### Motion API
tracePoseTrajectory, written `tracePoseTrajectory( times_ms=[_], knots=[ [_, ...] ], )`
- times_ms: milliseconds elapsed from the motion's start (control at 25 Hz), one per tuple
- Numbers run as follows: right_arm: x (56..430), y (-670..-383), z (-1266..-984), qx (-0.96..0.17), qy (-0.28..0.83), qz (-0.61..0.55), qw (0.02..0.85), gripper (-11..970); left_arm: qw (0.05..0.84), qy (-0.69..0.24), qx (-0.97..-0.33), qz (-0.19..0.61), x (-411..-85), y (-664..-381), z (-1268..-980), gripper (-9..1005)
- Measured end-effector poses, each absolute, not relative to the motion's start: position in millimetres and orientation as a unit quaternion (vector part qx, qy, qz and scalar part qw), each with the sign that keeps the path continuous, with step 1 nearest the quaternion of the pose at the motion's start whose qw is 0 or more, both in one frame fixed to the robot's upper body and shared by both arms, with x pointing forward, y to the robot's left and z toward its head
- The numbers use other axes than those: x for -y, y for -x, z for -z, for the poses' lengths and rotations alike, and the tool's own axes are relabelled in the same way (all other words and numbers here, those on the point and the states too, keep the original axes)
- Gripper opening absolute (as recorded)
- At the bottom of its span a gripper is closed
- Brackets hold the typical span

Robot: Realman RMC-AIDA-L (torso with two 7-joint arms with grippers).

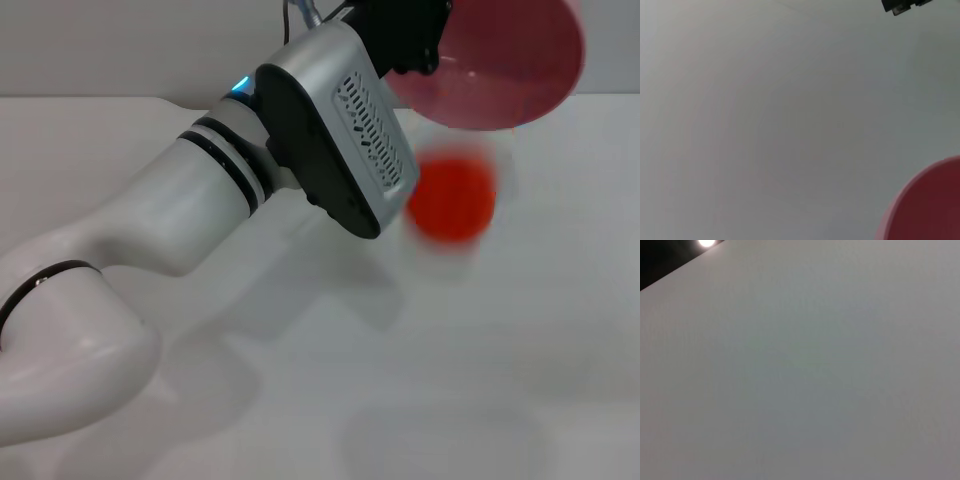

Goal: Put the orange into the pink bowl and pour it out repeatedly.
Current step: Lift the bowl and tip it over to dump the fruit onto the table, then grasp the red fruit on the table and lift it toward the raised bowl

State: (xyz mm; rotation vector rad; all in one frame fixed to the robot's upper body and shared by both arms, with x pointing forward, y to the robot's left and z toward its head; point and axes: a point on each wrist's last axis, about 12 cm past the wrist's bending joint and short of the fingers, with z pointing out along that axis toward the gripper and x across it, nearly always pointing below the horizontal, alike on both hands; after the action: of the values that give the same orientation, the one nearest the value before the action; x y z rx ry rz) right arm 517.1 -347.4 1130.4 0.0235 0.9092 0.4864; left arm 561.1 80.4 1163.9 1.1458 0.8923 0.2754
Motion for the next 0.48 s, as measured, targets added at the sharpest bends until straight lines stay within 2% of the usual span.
tracePoseTrajectory(
  times_ms=[280, 480],
  knots=[
    [345, -519, -1131, -0.435, -0.01, -0.235, 0.869, 528, 0.742, -0.5, -0.433, -0.105, -83, -566, -1164, 45],
    [344, -520, -1130, -0.437, -0.01, -0.236, 0.868, 528, 0.731, -0.46, -0.503, -0.033, -83, -578, -1172, 45]
  ],
)
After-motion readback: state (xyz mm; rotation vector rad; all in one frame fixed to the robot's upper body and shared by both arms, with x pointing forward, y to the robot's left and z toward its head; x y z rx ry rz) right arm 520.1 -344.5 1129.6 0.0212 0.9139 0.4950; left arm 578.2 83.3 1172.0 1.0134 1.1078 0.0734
